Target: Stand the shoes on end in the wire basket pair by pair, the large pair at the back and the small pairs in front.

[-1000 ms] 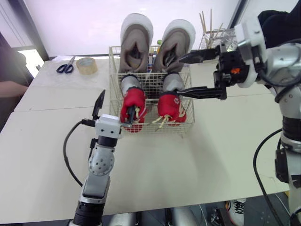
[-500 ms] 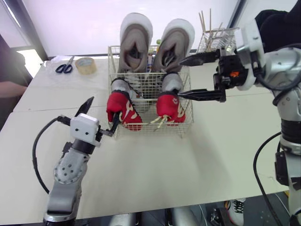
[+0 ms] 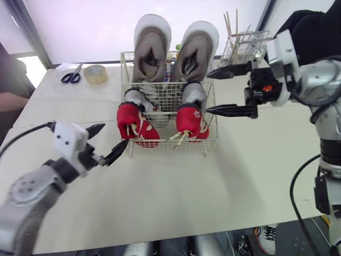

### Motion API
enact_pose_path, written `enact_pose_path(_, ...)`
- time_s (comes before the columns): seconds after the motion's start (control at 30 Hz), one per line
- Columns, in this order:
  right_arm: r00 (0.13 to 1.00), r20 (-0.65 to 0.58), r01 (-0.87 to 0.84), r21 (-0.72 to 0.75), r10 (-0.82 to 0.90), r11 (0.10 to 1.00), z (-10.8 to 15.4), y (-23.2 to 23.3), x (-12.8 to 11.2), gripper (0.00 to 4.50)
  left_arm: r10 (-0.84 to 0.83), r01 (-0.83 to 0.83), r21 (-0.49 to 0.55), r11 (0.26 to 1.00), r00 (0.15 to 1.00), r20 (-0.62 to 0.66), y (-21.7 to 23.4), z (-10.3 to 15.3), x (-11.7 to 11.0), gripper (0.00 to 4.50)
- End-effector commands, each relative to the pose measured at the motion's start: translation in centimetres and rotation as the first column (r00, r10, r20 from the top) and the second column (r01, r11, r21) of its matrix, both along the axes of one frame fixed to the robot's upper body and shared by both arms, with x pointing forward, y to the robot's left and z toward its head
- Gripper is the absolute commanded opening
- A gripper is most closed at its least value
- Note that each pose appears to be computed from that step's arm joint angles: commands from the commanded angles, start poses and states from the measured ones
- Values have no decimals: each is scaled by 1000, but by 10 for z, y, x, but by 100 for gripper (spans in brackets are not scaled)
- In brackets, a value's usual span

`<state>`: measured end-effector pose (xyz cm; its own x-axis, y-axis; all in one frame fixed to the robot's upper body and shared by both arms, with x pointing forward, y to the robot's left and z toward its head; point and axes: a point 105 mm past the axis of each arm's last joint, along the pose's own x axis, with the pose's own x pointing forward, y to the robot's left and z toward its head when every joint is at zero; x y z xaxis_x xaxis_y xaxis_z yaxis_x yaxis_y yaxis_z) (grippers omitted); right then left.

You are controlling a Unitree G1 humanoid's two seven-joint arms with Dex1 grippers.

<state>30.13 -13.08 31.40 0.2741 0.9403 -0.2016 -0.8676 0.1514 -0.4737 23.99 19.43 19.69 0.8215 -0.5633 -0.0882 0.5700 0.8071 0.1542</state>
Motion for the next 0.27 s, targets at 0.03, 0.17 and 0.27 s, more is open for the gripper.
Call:
enact_pose_path(0.03,998,25,63,8,-63,998,9,-18,-5,450,-98,105,49,993,986,-135,17,14,-28,448)
enact_pose_path(0.17,994,-16,109,-10,-109,994,-2,-32,-6,450,-75,84,65,994,990,-123,32,36,-29,448)
enact_pose_path(0.27,989,-38,139,-20,-139,990,-9,-38,-8,450,-107,116,82,990,988,-109,33,49,-31,448)
